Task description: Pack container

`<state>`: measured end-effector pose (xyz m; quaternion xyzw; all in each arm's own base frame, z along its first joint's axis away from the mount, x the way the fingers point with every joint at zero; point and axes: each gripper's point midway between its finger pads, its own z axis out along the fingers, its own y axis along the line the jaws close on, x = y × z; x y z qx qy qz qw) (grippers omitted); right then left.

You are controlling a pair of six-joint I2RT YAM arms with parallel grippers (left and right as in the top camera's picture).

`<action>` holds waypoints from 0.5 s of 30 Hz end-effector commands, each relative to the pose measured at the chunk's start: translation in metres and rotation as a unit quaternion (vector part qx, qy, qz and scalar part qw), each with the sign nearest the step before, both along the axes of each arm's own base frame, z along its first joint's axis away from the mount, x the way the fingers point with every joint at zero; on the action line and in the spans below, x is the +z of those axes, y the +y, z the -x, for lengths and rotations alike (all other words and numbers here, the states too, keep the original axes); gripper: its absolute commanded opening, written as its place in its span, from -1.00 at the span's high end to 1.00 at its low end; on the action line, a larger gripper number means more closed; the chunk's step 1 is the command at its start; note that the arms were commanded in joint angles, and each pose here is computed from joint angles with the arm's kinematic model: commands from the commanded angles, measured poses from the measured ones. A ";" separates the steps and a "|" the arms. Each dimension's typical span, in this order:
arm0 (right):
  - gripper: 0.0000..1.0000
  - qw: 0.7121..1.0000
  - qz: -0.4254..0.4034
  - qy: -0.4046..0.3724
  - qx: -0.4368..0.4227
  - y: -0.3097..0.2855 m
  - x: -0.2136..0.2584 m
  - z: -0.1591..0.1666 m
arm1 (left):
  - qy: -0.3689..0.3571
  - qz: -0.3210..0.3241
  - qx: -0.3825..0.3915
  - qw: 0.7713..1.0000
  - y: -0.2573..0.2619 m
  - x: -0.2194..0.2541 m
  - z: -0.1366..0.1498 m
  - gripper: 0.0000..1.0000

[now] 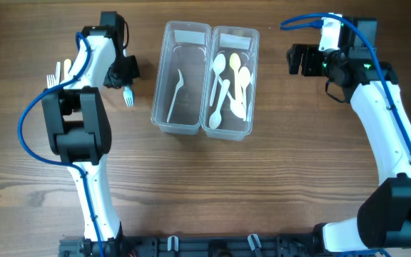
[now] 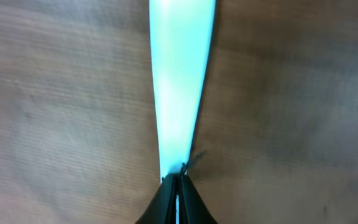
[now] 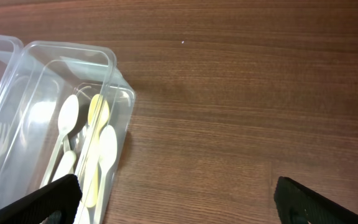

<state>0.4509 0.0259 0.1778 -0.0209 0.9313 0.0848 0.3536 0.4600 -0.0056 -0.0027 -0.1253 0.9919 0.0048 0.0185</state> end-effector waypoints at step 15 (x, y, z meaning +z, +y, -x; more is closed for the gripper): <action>-0.99 1.000 0.007 -0.009 0.001 -0.001 0.006 0.000 | -0.044 0.057 0.015 0.997 -0.010 0.004 -0.013 -0.07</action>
